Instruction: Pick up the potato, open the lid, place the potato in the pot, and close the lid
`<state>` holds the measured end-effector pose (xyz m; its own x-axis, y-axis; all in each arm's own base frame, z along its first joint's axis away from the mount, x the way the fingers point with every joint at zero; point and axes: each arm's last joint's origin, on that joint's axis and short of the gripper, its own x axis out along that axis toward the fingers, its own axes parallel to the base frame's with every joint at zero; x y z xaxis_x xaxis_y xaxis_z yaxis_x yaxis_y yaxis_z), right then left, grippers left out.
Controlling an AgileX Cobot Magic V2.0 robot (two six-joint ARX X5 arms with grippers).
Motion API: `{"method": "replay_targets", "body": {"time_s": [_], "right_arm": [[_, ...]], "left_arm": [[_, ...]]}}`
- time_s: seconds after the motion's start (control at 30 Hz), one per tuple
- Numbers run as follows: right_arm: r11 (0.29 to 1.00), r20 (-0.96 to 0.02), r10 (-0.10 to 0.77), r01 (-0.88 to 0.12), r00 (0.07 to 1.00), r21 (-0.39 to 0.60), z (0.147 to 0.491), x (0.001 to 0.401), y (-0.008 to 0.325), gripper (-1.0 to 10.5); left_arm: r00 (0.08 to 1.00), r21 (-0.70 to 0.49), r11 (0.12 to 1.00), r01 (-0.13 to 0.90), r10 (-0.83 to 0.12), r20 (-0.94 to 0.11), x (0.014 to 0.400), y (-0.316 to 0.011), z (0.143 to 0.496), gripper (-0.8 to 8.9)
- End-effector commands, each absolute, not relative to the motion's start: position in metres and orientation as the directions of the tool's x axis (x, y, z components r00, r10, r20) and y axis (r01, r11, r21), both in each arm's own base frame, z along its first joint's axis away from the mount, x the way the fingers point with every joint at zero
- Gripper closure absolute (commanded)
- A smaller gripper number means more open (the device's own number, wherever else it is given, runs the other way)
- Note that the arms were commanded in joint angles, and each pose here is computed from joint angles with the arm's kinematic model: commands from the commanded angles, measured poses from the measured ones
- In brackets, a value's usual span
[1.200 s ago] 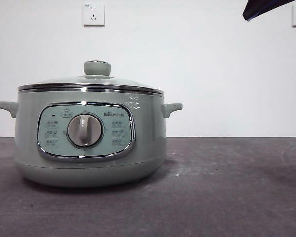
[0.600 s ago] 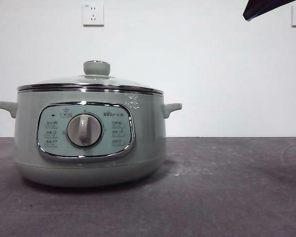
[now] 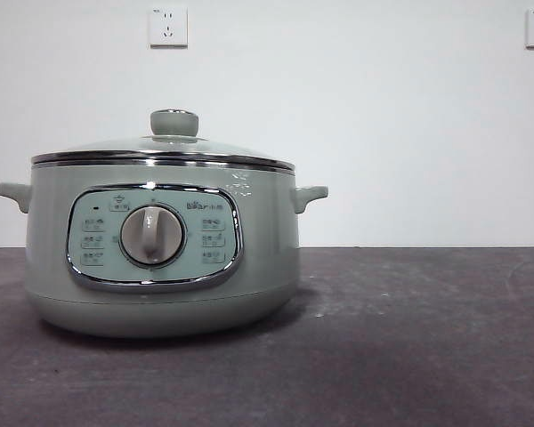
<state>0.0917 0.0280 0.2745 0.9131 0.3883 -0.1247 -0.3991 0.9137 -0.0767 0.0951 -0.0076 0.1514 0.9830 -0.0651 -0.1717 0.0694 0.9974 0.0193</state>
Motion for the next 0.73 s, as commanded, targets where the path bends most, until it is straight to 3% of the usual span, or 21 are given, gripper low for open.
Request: {"method": "replay_targets", "body": {"time_s": [0.03, 0.43, 0.73], "right_arm": [[0.925, -0.12, 0.364, -0.373, 0.924, -0.068, 0.24, 0.087, 0.021, 9.5], [0.931, -0.095, 0.363, -0.365, 0.927, -0.007, 0.155, 0.094, 0.021, 9.5], [0.933, -0.163, 0.353, -0.359, 0.921, -0.006, 0.149, 0.093, 0.021, 9.5]], "left_arm": [[0.982, 0.03, 0.997, 0.066, -0.06, -0.181, 0.096, -0.007, 0.147, 8.17], [0.982, 0.03, 0.997, 0.066, -0.059, -0.18, 0.096, -0.007, 0.147, 8.17], [0.982, 0.03, 0.997, 0.066, -0.059, -0.178, 0.096, -0.007, 0.147, 8.17]]}}
